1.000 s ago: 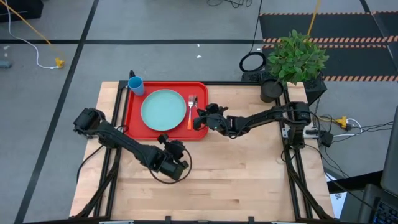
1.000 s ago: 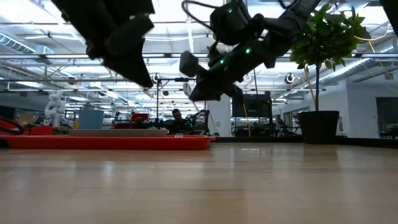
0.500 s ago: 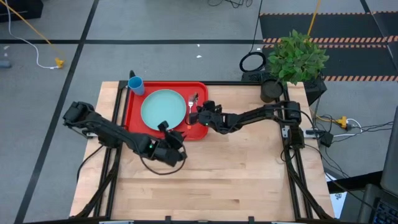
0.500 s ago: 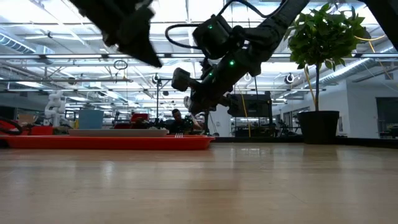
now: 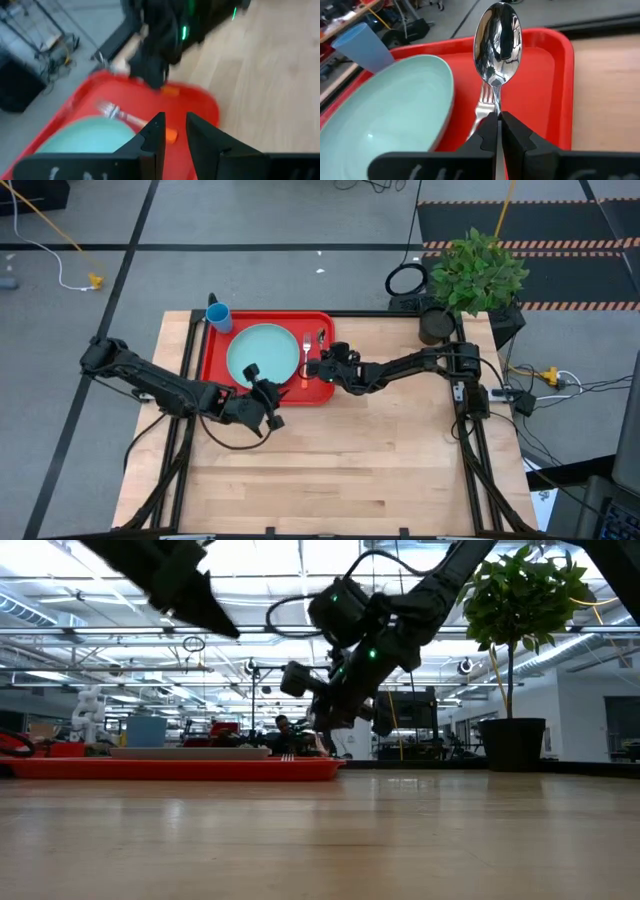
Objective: Pick and place plate/cup/fork/spoon on tray
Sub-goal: Put the orange spoon on the red serving tray to the right of the orange fork
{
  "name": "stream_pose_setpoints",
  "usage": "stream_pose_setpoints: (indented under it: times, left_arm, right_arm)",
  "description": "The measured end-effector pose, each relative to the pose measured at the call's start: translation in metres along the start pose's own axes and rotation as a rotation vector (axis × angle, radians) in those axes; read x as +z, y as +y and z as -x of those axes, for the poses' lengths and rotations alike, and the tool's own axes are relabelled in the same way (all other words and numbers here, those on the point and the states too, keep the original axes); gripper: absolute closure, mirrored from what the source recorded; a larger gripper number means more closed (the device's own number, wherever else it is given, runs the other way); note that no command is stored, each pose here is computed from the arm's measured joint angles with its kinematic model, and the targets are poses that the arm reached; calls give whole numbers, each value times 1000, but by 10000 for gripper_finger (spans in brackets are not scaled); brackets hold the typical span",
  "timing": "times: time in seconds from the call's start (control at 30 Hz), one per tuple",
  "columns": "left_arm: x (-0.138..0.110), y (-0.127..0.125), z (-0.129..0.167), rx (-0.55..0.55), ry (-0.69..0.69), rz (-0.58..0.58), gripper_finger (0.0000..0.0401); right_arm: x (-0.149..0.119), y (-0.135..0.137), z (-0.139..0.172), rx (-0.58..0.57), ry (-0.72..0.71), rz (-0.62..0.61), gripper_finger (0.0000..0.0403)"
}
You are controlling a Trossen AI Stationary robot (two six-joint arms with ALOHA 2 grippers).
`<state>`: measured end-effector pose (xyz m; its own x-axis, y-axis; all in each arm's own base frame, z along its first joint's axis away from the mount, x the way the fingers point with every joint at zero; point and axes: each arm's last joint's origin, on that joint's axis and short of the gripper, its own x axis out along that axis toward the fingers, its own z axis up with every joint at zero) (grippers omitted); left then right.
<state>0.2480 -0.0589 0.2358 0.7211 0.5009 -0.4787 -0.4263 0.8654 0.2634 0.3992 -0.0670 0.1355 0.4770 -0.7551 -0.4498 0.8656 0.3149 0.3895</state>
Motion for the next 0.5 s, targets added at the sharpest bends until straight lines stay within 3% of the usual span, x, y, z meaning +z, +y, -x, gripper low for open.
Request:
stream_pose_setpoints:
  times: [0.23,0.5]
  left_arm:
    - [2,4,5,-28,-31,-3,325]
    - [4,9,0,-27,-26,-10,325]
  right_arm:
    - [-14,-3,-10,-19,20,-19,403]
    - [-11,1,-13,-12,9,-41,403]
